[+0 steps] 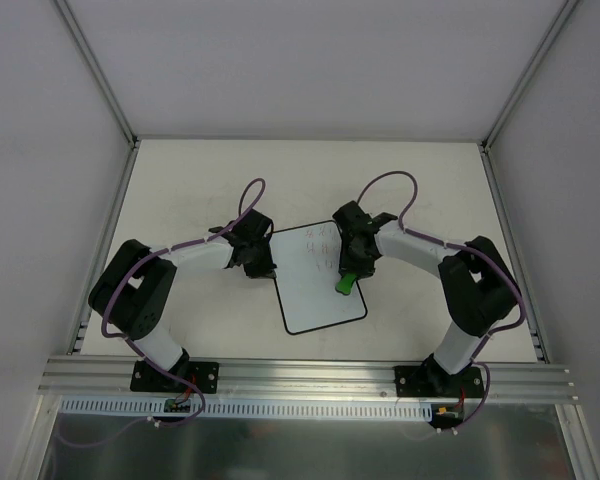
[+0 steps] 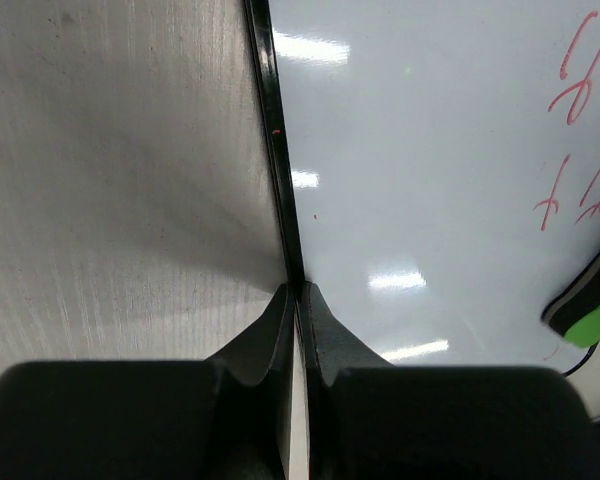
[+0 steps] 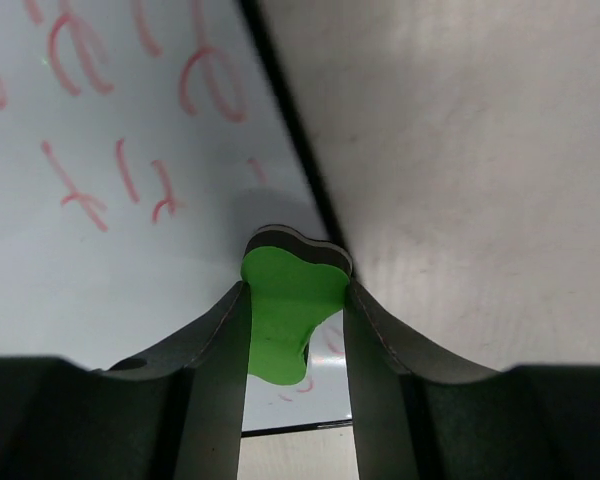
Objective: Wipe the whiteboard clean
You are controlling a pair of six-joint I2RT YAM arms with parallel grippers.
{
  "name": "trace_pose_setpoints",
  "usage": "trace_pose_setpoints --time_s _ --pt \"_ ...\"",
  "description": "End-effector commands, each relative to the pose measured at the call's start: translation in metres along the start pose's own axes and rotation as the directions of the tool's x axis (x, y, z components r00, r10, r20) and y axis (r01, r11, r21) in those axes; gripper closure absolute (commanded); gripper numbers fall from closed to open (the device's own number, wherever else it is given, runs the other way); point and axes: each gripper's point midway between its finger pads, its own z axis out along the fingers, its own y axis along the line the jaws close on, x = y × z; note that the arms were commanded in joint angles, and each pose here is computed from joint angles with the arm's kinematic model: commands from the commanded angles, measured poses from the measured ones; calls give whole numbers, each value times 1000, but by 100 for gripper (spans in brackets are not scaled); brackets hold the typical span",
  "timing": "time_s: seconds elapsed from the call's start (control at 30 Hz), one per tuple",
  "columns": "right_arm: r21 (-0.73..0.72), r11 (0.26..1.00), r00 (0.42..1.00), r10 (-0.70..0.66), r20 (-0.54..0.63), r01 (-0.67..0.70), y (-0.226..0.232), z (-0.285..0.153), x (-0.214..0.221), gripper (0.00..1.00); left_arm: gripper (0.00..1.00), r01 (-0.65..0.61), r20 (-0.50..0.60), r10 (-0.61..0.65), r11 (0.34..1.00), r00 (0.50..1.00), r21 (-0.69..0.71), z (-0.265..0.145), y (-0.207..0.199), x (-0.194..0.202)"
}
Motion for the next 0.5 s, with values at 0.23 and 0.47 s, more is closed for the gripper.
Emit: trace_pose_setpoints --time_s 0.23,0.47 --pt "158 986 998 54 -13 -51 -60 0 -8 100 100 -87 -154 52 969 987 -231 7 63 43" --pt "31 990 990 -139 -6 139 -12 -12 20 100 100 -88 -160 51 969 986 -233 9 61 42"
